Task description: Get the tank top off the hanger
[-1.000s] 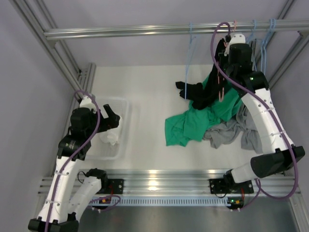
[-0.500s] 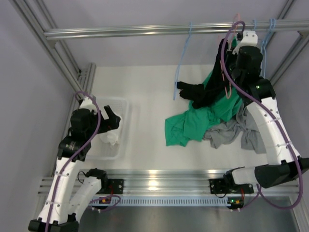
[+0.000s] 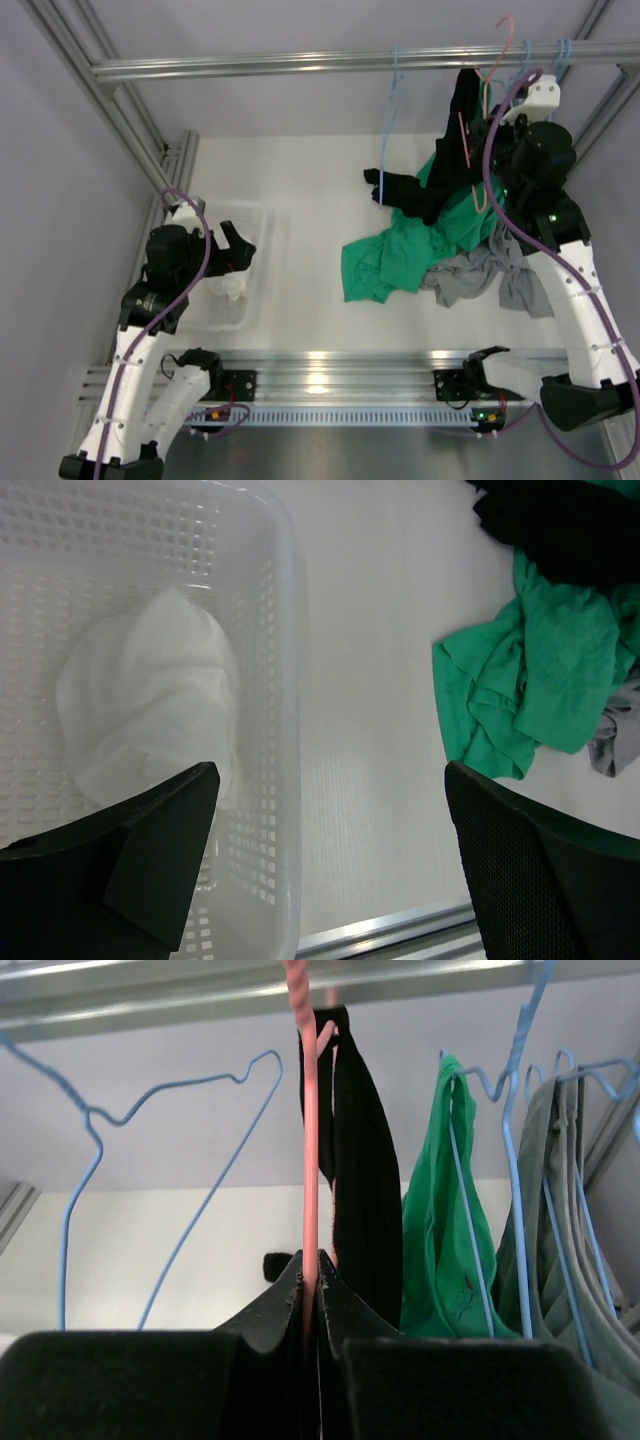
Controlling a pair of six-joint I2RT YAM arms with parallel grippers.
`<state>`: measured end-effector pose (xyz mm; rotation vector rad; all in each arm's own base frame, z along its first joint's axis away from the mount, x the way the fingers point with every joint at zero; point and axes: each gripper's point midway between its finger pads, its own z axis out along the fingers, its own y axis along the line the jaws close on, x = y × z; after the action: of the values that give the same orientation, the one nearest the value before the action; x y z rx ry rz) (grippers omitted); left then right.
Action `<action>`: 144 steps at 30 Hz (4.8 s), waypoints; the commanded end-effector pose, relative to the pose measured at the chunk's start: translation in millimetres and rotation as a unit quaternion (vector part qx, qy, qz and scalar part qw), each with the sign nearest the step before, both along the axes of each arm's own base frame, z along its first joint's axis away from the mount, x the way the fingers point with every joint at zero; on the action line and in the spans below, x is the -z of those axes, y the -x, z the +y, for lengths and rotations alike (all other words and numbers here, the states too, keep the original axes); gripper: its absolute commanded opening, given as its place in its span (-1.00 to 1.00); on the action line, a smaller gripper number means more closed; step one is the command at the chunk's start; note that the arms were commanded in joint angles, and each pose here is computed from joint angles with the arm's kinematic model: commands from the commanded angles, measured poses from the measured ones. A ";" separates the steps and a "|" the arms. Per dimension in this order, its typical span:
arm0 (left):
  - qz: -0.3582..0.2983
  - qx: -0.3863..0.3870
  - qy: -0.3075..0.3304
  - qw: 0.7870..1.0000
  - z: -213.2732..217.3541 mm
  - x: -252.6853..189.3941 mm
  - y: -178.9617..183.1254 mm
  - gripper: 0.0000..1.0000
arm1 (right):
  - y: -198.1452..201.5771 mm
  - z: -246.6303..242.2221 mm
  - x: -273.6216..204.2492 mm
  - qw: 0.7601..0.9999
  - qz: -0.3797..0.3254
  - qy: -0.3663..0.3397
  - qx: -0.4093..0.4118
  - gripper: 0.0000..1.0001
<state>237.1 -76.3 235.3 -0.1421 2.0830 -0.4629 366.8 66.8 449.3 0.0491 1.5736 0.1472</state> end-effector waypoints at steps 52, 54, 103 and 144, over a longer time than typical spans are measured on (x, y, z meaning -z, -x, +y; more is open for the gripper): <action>-0.313 0.163 -0.117 0.928 -309.9 -262.3 -38.2 -1.00 | 269.6 31.2 22.8 0.958 -0.018 0.011 -0.284 -1.00; -0.297 0.092 -0.107 0.945 -280.9 -264.8 -57.6 -1.00 | 278.0 31.4 24.2 0.955 -0.021 0.026 -0.294 -1.00; -0.075 0.190 -0.072 0.976 -171.2 27.6 60.4 0.44 | 221.0 23.8 41.8 0.975 0.044 -0.064 -0.209 -1.00; -0.101 0.154 -0.059 0.981 -125.2 -8.5 64.7 0.98 | -10.2 65.7 -9.8 0.992 0.028 -0.075 -0.102 -1.00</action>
<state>172.7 -200.8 235.9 0.3006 1.9438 -0.4905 367.3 119.0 430.2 0.0117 1.7440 0.3763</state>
